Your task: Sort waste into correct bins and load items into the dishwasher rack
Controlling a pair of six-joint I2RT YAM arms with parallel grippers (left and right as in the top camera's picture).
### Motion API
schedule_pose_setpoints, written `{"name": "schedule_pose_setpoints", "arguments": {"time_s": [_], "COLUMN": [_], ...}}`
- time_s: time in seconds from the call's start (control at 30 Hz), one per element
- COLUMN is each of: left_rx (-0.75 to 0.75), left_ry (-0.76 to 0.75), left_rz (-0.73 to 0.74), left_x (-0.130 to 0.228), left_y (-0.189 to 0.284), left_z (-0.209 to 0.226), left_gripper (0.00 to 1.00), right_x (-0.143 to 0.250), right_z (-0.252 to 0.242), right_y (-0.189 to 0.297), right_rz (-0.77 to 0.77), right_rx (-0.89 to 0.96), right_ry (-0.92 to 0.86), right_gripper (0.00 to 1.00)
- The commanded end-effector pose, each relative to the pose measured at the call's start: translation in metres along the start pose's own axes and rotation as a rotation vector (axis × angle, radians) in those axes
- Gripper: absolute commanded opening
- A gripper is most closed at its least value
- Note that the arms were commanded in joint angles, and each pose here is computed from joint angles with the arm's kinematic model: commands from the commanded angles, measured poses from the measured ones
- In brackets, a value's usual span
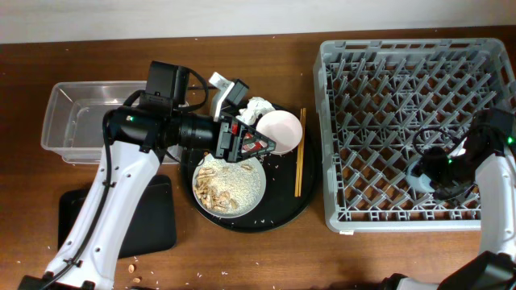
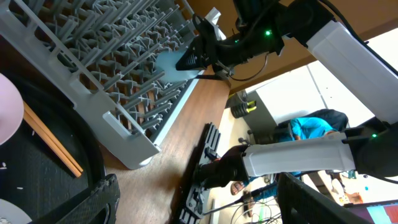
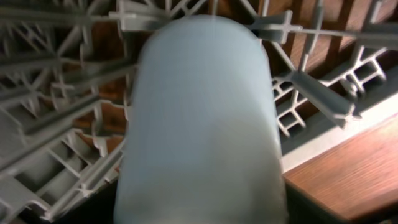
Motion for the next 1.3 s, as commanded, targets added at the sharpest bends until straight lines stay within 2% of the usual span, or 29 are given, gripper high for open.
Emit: {"name": "schedule_pose_setpoints", "arguments": {"time_s": [0.0,0.03,0.07,0.13,0.17,0.2,0.27,0.33,0.37,0.43,0.5,0.67,0.73,0.8,0.97,1.0,1.03,1.07,1.1,1.13,1.2,1.27], "left_rx": [-0.038,-0.107,-0.201,-0.251,-0.275,-0.485,-0.802,-0.974,-1.020,-1.053,-1.053,-1.053,-1.053,-1.053,-1.053,-1.053,-1.053,-1.053,-1.053,-1.053,-1.053,-1.053], "left_ry": [-0.006,0.005,0.021,0.026,0.028,0.085,0.098,0.051,0.029,0.009,0.003,0.004,0.003,0.004,0.004,0.004,0.004,0.004,0.004,0.004,0.004,0.004], "left_rz": [0.010,0.029,0.057,0.073,0.071,0.095,0.123,0.084,0.058,0.033,0.023,0.024,0.024,0.024,0.024,0.024,0.024,0.024,0.024,0.024,0.024,0.025], "left_x": [0.001,0.003,0.007,0.008,0.008,0.013,0.021,0.032,0.037,0.047,0.048,0.048,0.048,0.048,0.048,0.048,0.048,0.048,0.048,0.048,0.048,0.048], "left_y": [0.000,0.001,0.002,0.002,0.005,0.018,0.051,0.078,0.087,0.098,0.099,0.099,0.099,0.099,0.099,0.099,0.099,0.099,0.099,0.099,0.099,0.099], "left_z": [0.002,0.007,0.013,0.016,0.014,0.010,-0.014,-0.047,-0.061,-0.080,-0.083,-0.083,-0.083,-0.083,-0.083,-0.083,-0.083,-0.083,-0.083,-0.083,-0.083,-0.083], "left_gripper": [0.85,0.87,0.99,0.99,0.99,0.99,0.99,0.99,0.99,0.99,0.99,0.99,0.99,0.99,0.99,0.99,0.99,0.99,0.99,0.99,0.99,0.99], "right_x": [-0.003,0.000,0.011,0.056,0.078,0.105,0.127,0.151,0.151,0.144,0.141,0.142,0.141,0.140,0.142,0.142,0.144,0.146,0.146,0.146,0.143,0.140], "right_z": [0.006,0.014,0.031,0.074,0.097,0.127,0.166,0.216,0.230,0.250,0.252,0.250,0.254,0.254,0.250,0.252,0.254,0.254,0.253,0.254,0.255,0.257], "right_y": [0.021,0.041,0.068,0.103,0.106,0.093,0.059,-0.003,-0.038,-0.095,-0.122,-0.120,-0.094,-0.073,-0.107,-0.114,-0.121,-0.125,-0.126,-0.125,-0.108,-0.060], "right_rz": [-0.017,-0.036,-0.064,-0.133,-0.151,-0.143,-0.111,-0.039,-0.077,-0.076,-0.075,-0.070,-0.106,-0.140,-0.097,-0.089,-0.056,-0.031,-0.026,-0.027,-0.057,-0.144], "right_rx": [-0.053,-0.132,-0.274,-0.490,-0.525,-0.483,-0.385,-0.338,-0.242,-0.209,-0.162,-0.151,-0.201,-0.244,-0.167,-0.167,-0.187,-0.195,-0.187,-0.189,-0.216,-0.289], "right_ry": [0.025,0.081,0.192,0.501,0.637,0.729,0.751,0.762,0.672,0.631,0.629,0.638,0.686,0.683,0.686,0.686,0.686,0.684,0.681,0.681,0.678,0.683], "right_gripper": [0.89,0.89,0.88,0.87,0.83,0.77,0.72,0.59,0.55,0.55,0.55,0.56,0.56,0.63,0.62,0.58,0.49,0.37,0.18,0.05,0.04,0.04]}}
Point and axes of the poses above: each gripper's point midway between its finger pads, its own y axis back along the fingers, its own z axis along the line the jaws close on, x = y × z, the point moved 10 cm from there along y, back along the fingers, and after that the axes turned 9 degrees about -y, right-handed, at the moved point
